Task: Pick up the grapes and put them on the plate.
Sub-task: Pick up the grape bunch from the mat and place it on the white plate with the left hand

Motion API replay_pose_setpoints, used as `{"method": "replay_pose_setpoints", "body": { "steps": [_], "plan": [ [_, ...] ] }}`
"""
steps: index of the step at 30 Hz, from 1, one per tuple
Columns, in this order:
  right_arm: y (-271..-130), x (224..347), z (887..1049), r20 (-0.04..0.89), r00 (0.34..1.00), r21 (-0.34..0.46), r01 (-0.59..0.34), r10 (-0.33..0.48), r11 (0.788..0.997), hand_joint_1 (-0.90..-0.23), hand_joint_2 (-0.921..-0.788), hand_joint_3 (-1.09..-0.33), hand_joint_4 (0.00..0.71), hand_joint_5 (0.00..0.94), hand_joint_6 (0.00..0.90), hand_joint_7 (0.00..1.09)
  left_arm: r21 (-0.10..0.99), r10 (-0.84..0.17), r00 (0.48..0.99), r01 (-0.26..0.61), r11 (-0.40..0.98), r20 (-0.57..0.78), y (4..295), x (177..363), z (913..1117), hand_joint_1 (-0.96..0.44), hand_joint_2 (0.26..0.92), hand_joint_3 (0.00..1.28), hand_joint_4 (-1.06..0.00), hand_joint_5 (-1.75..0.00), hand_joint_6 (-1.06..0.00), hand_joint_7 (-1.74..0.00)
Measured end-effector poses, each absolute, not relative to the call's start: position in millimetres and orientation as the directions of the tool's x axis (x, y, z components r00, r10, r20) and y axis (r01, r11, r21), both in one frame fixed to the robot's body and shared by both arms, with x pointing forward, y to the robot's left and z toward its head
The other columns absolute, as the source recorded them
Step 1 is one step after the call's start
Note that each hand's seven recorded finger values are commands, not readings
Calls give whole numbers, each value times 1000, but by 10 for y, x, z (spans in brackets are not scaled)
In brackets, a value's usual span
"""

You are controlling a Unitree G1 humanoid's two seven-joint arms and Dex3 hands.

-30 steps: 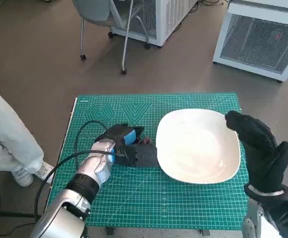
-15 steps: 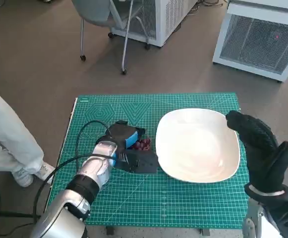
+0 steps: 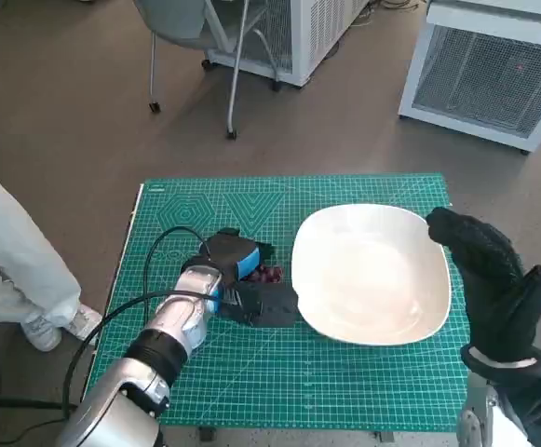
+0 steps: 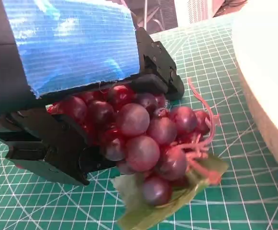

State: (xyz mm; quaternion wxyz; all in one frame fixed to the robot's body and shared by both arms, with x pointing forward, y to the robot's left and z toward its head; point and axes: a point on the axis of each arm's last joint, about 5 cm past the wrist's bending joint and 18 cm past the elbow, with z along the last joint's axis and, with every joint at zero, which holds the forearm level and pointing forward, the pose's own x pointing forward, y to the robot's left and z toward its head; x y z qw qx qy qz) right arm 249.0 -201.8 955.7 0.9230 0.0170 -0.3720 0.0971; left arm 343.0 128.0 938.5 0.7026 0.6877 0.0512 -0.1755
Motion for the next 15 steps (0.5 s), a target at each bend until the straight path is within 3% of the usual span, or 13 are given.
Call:
{"method": "replay_pose_setpoints", "body": {
  "steps": [1, 2, 5, 7, 15],
  "plan": [
    [-2019, 2490, 9557, 690, 704, -41, -191, 166, 981, -511, -921, -541, 478, 2, 148, 632, 948, -176, 933, 317, -4, -312, 1281, 3431, 9386, 348, 910, 402, -335, -1615, -810, -78],
    [-2021, 2490, 9557, 690, 704, -42, -191, 166, 981, -511, -921, -541, 478, 2, 148, 632, 949, -176, 934, 316, -1, -311, 1283, 3431, 9387, 317, 914, 384, -345, -1596, -780, -201],
    [-2024, 2490, 9558, 690, 704, -43, -190, 167, 981, -511, -921, -540, 479, 2, 149, 630, 950, -176, 936, 312, 5, -306, 1286, 3432, 9389, 140, 919, 334, -371, -1519, -567, -898],
    [-2026, 2490, 9559, 690, 704, -44, -190, 167, 981, -511, -921, -540, 479, 2, 150, 629, 951, -175, 937, 308, 7, -303, 1288, 3432, 9389, 73, 920, 317, -380, -1508, -491, -1134],
    [-2032, 2492, 9554, 690, 705, -44, -187, 165, 981, -514, -921, -539, 479, 2, 152, 626, 955, -171, 942, 295, 13, -289, 1302, 3434, 9392, 8, 921, 265, -423, -1596, -494, -1141]
  ]
}}
